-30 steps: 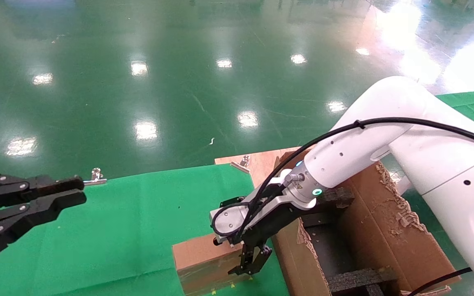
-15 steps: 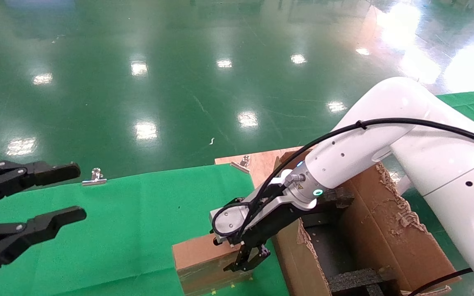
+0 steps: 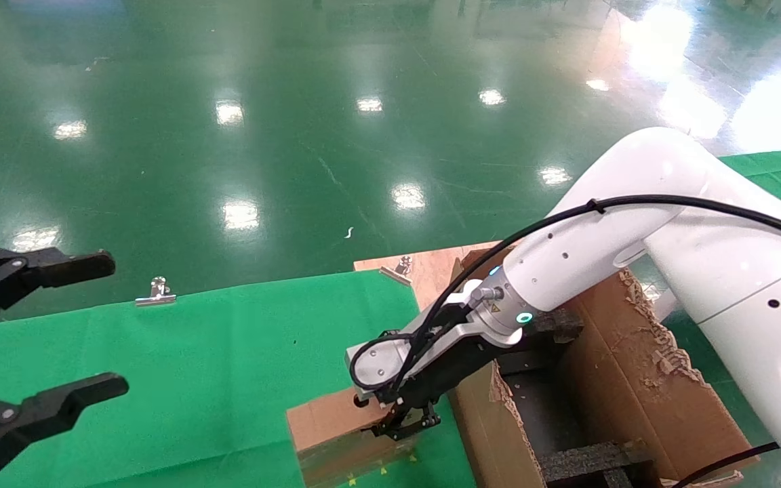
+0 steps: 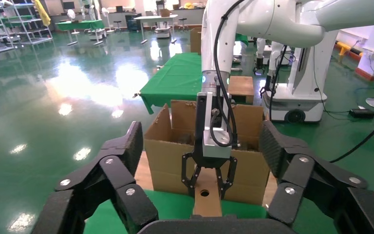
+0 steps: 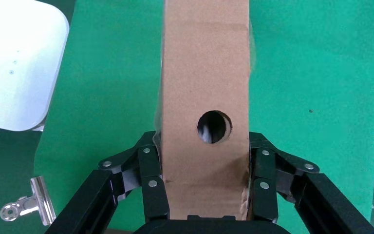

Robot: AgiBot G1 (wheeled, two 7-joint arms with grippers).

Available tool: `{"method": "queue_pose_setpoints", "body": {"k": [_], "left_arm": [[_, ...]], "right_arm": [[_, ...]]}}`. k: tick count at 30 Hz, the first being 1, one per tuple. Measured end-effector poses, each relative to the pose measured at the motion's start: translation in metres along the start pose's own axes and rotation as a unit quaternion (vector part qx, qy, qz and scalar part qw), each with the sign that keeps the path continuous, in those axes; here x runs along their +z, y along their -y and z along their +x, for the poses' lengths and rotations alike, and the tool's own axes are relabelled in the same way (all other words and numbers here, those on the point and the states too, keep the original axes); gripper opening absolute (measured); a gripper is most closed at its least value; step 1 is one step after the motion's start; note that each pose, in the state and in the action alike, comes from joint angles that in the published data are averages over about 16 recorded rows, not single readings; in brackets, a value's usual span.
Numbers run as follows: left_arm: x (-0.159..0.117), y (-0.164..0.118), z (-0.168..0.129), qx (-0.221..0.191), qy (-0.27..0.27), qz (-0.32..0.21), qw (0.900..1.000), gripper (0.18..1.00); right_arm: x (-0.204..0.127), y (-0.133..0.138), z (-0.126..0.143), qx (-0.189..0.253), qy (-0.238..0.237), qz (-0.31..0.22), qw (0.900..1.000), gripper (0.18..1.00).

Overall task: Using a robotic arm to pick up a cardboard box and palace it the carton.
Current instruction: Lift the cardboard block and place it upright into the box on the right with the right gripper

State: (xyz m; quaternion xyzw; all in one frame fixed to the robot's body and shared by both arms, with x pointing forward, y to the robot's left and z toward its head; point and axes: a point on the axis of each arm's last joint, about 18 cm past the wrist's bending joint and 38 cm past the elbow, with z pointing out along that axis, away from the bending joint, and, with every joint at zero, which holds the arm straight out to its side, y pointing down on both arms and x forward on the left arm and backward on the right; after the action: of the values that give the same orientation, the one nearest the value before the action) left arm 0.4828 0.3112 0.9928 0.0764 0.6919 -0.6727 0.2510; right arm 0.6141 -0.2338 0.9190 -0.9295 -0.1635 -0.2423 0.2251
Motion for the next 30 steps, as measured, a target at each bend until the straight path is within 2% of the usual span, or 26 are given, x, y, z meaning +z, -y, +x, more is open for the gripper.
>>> {"method": "queue_pose_setpoints", "body": {"k": [3, 11, 22, 30], "left_arm": [[0.0, 0.0, 0.0, 0.0, 0.0, 0.0, 1.0, 0.821], [0.0, 0.0, 0.0, 0.0, 0.0, 0.0, 1.0, 0.937], [0.0, 0.0, 0.0, 0.0, 0.0, 0.0, 1.0, 0.996], [0.0, 0.0, 0.0, 0.0, 0.0, 0.0, 1.0, 1.001]], "right_arm": [[-0.002, 0.001, 0.001, 0.001, -0.004, 0.002, 1.0, 0.443], [-0.031, 0.008, 0.017, 0.001, -0.035, 0.015, 0.999, 0.365], [-0.125, 0.028, 0.048, -0.013, -0.115, 0.03, 0.993, 0.345], [-0.185, 0.025, 0.048, -0.002, -0.158, 0.025, 0.987, 0.342]]}}
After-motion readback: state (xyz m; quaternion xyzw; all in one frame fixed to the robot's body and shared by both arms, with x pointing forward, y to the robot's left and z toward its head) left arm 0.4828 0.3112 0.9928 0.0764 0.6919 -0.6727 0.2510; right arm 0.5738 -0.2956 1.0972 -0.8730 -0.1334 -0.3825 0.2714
